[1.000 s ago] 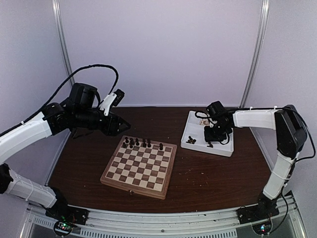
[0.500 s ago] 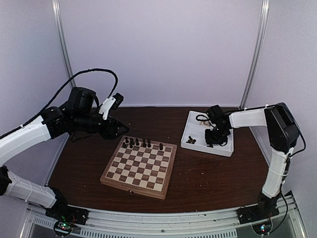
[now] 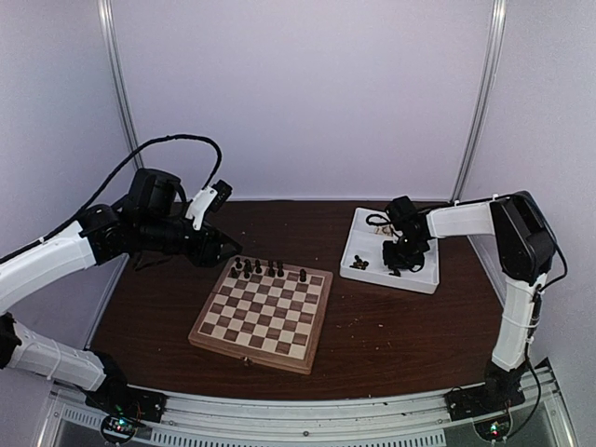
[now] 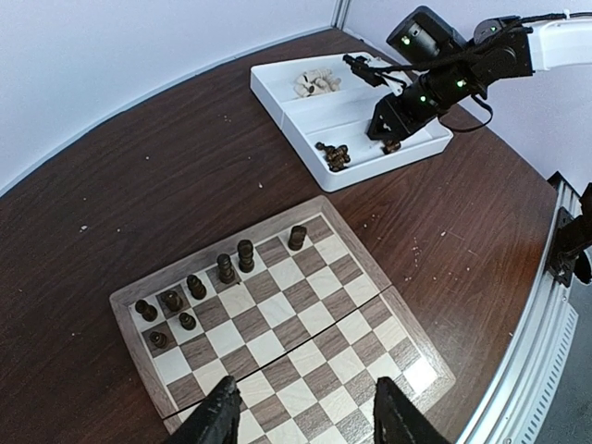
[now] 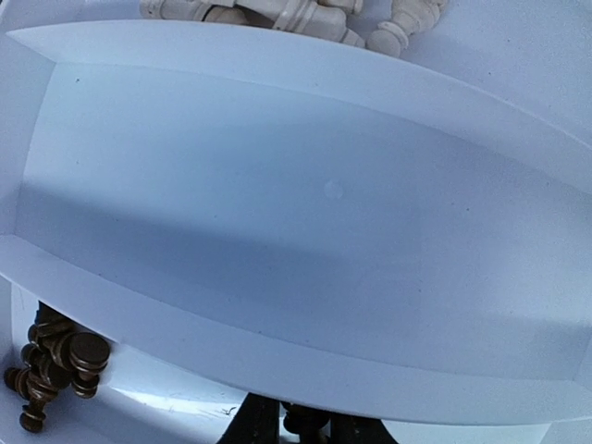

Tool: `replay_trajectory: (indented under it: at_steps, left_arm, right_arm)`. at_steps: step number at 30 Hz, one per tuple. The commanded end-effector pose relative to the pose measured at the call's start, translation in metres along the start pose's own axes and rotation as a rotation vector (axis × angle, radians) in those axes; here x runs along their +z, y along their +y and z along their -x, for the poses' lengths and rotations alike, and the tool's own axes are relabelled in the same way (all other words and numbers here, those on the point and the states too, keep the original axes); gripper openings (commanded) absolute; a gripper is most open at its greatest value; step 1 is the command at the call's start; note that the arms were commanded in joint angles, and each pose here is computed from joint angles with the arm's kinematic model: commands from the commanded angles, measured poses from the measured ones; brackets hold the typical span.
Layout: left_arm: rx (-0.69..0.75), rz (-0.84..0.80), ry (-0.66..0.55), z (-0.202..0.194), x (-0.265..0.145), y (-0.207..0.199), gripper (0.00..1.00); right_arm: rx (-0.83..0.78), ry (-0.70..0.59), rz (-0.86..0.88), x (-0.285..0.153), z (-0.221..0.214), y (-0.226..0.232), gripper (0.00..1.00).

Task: Set up the chess pieces on the board
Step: Pick up the chess piece from the storage box, then place the chess piece on the chessboard.

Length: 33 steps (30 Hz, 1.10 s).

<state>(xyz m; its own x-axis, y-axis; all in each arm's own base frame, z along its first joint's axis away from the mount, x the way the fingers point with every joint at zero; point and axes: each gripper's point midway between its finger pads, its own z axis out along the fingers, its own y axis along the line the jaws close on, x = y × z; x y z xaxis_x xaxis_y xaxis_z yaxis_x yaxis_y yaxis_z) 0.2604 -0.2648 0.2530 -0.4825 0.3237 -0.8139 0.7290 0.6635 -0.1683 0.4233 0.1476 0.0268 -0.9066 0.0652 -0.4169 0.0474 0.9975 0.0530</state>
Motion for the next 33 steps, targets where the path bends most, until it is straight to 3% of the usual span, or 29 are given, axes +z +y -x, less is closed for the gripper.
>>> replay_trajectory:
  at_steps: [1, 9, 22, 28, 33]
  left_arm:
    - [0.025, 0.002, -0.063, 0.012, -0.007, -0.001, 0.5]
    - [0.015, -0.008, -0.07, 0.011, -0.008, -0.003, 0.5]
    - [-0.016, -0.038, -0.072, 0.009, -0.001, -0.006, 0.5]
    - [-0.065, -0.121, -0.072, 0.005, 0.01, -0.017, 0.5]
    - [-0.108, -0.215, -0.102, 0.012, 0.02, -0.03, 0.52]
  right_arm:
    - [0.007, -0.049, 0.011, -0.012, 0.014, -0.001, 0.2]
    - [-0.026, -0.246, 0.072, -0.075, 0.044, 0.001, 0.12]
    - [-0.137, -0.506, 0.33, -0.16, 0.054, 0.028, 0.14]
    - [-0.176, -0.561, 0.574, -0.192, 0.048, 0.06, 0.13]
    - [-0.176, -0.535, 0.861, -0.224, 0.039, 0.098, 0.12]
